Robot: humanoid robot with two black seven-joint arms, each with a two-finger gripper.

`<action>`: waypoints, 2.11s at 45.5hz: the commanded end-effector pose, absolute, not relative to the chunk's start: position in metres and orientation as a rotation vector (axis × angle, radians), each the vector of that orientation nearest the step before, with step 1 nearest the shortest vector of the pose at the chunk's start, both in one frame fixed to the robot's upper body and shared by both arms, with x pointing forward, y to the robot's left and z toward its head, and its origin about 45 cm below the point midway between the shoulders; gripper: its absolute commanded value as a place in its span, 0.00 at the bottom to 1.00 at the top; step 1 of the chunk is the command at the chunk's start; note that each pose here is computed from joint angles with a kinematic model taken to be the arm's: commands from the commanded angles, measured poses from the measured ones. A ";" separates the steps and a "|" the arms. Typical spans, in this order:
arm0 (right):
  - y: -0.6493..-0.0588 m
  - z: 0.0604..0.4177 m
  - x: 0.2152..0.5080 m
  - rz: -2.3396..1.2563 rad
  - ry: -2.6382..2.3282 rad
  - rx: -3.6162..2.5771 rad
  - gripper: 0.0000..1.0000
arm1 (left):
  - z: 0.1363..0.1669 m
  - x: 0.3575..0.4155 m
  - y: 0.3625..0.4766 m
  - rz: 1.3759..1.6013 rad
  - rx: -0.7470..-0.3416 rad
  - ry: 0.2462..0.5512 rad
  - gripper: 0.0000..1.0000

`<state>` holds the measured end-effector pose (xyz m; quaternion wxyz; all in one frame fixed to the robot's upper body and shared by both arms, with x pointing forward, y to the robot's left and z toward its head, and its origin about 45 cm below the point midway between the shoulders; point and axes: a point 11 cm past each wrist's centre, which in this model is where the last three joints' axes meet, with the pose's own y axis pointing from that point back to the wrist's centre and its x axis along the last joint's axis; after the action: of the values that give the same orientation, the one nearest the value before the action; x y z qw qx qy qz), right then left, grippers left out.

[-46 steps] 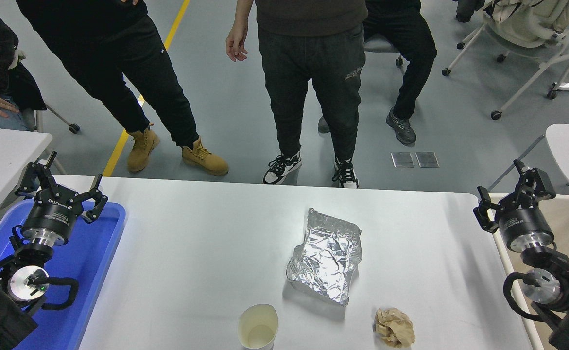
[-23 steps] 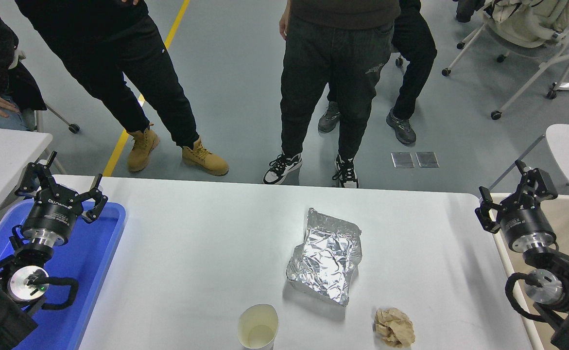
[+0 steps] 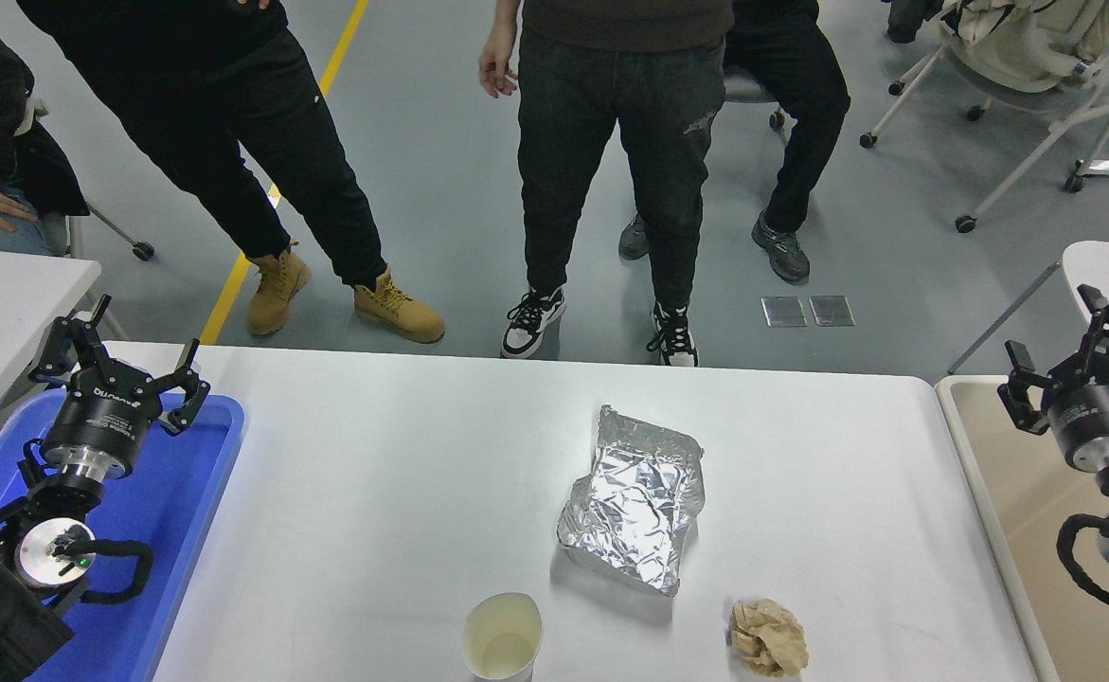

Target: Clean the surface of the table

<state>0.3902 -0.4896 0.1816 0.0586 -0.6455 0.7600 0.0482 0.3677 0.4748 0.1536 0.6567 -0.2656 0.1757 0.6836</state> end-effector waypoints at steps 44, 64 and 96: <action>-0.209 0.310 0.476 -1.544 0.350 -3.683 0.98 | 0.1536 0.3677 0.475 1.549 -0.602 0.398 1.00; -0.088 0.267 0.419 -1.841 -0.737 -3.566 0.98 | 0.1536 0.3677 0.475 1.549 -0.602 0.398 1.00; -0.051 0.205 0.368 -1.507 -0.901 -3.566 0.98 | 0.1536 0.3677 0.475 1.549 -0.602 0.398 1.00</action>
<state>0.3676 -0.0404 0.2347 -0.3923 -0.8143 -0.2267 -0.3629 0.3677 0.4748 0.1536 0.6567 -0.2657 0.1757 0.6836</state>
